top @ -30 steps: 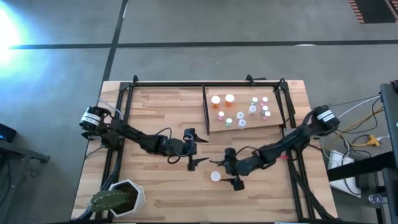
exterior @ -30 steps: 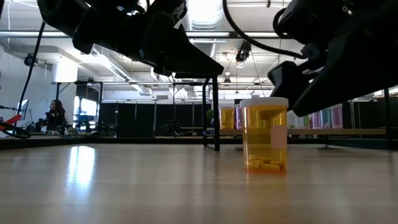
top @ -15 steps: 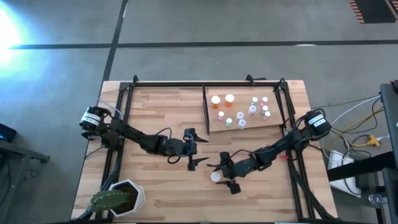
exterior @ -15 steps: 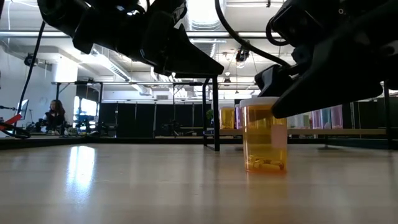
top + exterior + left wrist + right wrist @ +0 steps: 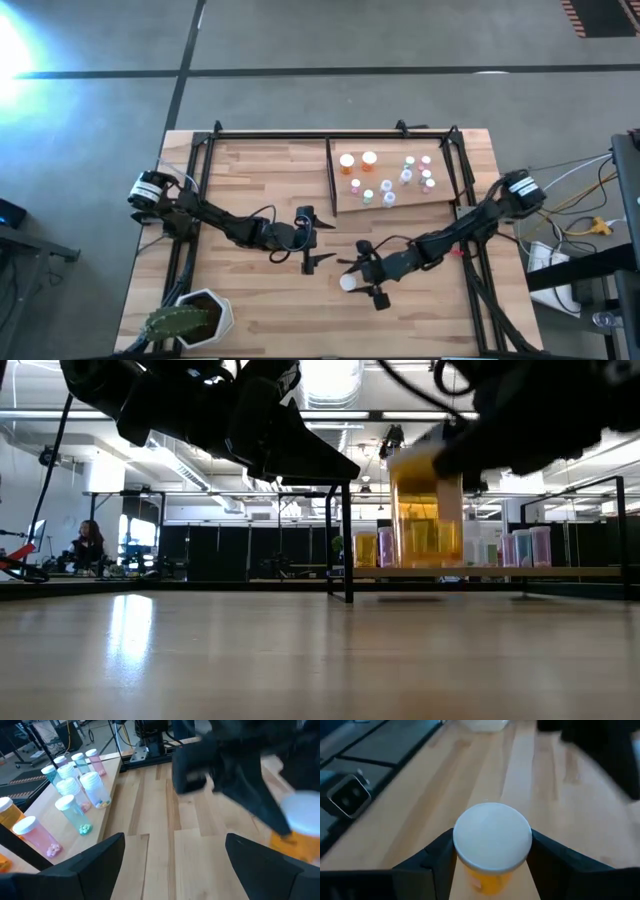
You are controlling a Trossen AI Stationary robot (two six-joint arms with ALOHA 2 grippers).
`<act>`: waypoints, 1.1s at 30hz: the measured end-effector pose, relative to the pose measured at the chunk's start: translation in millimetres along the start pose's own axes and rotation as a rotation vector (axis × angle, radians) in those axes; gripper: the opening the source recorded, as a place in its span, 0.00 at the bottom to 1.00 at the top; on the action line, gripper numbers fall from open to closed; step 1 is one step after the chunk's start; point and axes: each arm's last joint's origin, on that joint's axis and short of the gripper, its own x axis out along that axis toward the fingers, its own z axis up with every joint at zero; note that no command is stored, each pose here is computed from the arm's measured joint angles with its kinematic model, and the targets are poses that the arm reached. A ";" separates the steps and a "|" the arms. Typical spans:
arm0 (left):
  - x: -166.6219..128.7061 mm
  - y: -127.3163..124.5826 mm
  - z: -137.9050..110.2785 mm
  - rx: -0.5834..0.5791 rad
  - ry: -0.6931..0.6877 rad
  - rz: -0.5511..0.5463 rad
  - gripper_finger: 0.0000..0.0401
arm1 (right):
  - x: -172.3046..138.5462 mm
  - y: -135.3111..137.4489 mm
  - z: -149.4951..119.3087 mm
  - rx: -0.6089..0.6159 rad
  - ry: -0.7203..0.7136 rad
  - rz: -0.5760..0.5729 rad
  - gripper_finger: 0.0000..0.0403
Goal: Pick and place medicine bottles onto shelf by color
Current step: Put the orange pill bottle on the shelf
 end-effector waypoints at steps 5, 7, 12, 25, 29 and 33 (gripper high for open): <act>0.0 -0.1 0.0 0.000 0.000 0.000 0.82 | -35.5 -9.8 26.4 0.002 -0.032 -0.147 0.49; 0.0 0.0 0.0 0.000 0.000 0.000 0.82 | -54.7 -18.2 37.6 0.001 -0.054 -0.267 0.49; 0.0 0.1 0.9 -0.002 -0.008 0.000 0.82 | -109.6 -56.3 56.5 0.000 -0.066 -0.608 0.49; 0.2 0.4 1.2 -0.002 -0.009 0.001 0.82 | -193.3 -199.9 19.9 0.349 0.052 -1.006 0.49; 0.2 0.4 1.2 -0.001 -0.008 0.001 0.82 | -197.5 -225.8 -2.4 0.443 0.086 -0.986 0.49; 0.2 0.4 1.1 -0.001 -0.008 0.001 0.82 | -191.0 -241.2 -15.5 0.486 0.094 -0.946 0.49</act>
